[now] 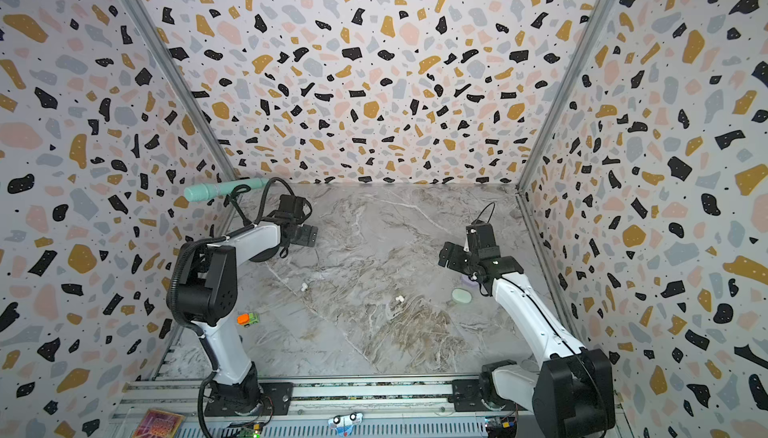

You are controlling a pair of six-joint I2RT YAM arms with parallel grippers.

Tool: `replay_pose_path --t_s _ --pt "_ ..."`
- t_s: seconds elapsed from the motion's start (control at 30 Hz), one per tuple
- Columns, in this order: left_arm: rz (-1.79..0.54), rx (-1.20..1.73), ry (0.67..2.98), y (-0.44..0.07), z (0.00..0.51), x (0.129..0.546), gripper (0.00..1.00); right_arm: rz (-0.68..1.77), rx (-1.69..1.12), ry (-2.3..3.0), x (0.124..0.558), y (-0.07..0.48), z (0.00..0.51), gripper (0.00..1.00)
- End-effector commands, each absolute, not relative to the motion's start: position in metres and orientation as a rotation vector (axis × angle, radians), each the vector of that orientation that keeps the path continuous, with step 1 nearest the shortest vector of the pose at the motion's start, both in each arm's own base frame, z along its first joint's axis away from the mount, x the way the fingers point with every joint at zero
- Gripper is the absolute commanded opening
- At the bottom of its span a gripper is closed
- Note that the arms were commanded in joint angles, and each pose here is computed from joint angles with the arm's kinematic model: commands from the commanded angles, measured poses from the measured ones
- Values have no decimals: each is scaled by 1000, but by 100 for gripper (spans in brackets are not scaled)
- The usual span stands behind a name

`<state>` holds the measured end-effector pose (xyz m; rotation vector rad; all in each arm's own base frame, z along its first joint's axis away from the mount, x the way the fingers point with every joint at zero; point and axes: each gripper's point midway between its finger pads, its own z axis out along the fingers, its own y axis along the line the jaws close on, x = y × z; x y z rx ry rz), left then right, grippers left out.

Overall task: Insert the wireless bluetooth earbuds into the charging case
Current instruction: 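Move the open left gripper over the white oval case by the stand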

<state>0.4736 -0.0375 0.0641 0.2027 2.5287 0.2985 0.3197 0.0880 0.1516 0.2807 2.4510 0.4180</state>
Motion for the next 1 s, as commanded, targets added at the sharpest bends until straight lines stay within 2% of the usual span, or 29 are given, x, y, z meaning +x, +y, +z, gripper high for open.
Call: replay_pose_path --t_s 0.0,0.37,0.97 --pt "275 189 2481 -38 75 490 100 438 272 2416 322 90 169 96" --pt "214 147 2486 -28 66 508 99 437 273 2413 319 90 171 97" --pt "155 128 2569 -20 26 500 96 431 276 2402 315 87 176 97"
